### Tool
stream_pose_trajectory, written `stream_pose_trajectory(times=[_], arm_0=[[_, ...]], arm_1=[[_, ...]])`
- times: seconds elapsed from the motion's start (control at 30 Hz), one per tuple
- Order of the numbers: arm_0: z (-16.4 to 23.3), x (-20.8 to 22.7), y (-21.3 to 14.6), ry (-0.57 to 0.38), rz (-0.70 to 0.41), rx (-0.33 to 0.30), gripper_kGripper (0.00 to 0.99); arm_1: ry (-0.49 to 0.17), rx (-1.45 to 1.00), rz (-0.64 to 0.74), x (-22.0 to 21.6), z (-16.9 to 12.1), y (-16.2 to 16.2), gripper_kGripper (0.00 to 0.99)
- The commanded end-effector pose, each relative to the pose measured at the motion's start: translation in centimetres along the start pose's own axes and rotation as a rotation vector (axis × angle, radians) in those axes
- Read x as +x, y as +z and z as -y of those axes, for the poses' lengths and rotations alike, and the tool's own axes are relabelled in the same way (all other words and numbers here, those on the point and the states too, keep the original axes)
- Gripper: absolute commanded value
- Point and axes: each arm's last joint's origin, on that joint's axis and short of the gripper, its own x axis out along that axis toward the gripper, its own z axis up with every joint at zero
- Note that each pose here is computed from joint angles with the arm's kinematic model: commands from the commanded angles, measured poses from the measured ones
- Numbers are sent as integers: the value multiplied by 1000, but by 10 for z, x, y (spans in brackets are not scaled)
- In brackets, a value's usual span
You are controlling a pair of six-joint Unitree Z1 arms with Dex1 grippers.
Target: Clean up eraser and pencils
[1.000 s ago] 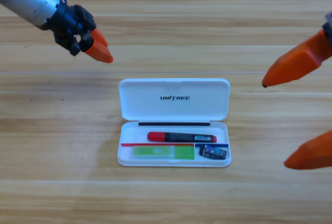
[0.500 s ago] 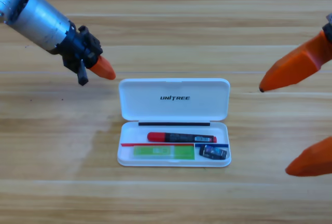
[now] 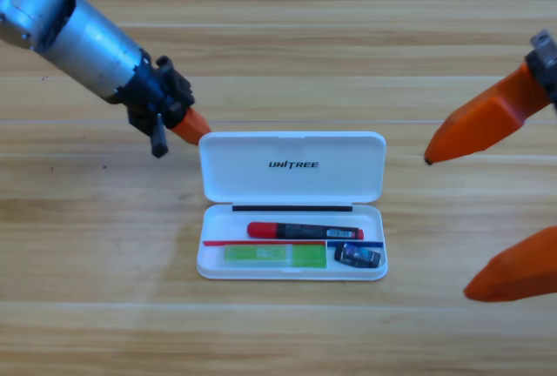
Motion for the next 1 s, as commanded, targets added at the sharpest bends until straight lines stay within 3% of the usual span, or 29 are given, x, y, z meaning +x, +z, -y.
stream_pose_trajectory(times=[0.03, 0.53, 1.0], arm_0=[[24, 24, 12, -84, -15, 31, 0], [67, -2, 36, -125, -16, 96, 0], [91, -10, 31, -135, -45, 135, 0]], arm_1=[[31, 10, -31, 18, 6, -1, 988], [31, 12, -35, 20, 7, -1, 988], [35, 16, -39, 21, 8, -1, 988]])
